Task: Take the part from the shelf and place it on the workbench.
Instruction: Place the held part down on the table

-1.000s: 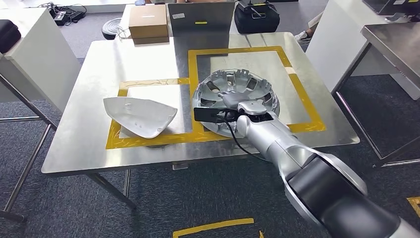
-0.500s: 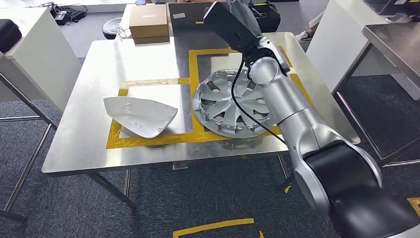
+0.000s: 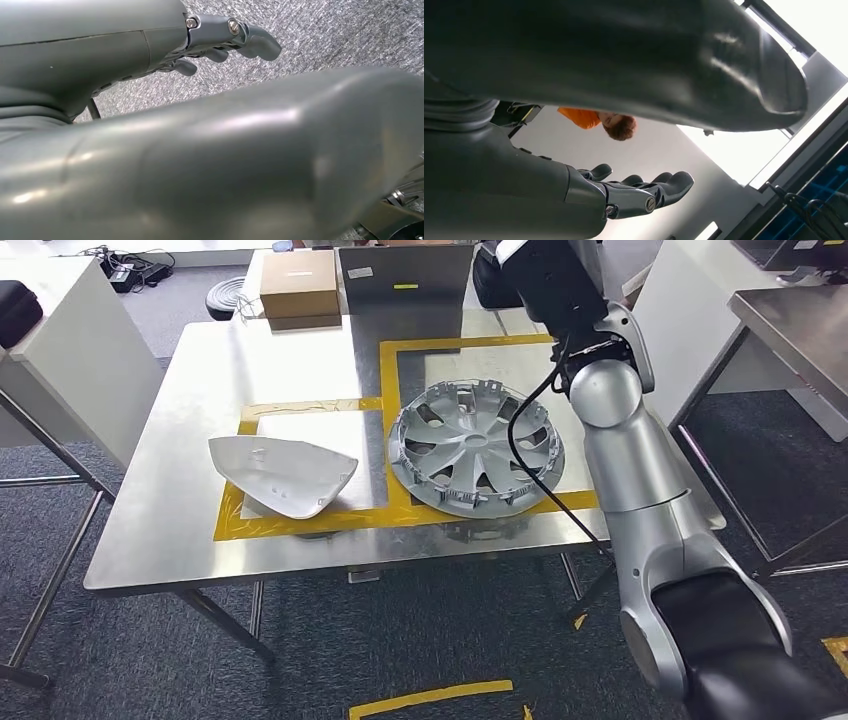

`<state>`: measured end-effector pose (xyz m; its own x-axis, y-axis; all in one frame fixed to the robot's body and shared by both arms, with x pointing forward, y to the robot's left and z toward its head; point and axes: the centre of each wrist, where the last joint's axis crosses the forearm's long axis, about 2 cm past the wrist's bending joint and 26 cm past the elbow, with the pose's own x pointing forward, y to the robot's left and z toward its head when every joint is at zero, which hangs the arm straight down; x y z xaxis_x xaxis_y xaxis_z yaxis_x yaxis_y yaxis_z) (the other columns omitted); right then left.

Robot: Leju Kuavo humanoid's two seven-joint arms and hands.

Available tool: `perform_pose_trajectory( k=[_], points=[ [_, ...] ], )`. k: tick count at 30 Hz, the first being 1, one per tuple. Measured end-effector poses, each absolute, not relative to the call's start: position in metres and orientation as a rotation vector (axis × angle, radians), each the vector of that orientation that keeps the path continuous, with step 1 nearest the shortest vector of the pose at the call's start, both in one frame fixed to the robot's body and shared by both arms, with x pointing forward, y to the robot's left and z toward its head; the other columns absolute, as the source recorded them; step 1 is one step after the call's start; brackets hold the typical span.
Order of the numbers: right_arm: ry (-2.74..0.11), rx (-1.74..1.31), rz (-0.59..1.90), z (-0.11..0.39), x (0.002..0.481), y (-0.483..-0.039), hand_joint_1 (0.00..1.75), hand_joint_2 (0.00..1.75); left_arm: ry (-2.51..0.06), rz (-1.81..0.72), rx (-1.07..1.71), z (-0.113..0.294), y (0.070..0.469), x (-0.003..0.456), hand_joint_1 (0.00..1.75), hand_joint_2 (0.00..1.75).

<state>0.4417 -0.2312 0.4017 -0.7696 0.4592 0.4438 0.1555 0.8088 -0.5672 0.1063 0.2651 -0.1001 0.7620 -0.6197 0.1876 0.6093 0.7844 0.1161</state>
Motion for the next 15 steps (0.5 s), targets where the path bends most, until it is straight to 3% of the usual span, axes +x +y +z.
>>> perform_pose_trajectory(
  k=[15],
  points=[
    [-2.403, -0.515, 0.685, 0.394, 0.436, -0.257, 0.00, 0.00, -0.227, -0.682, 0.051, -0.099, 0.261, 0.111, 0.00, 0.00]
  ],
)
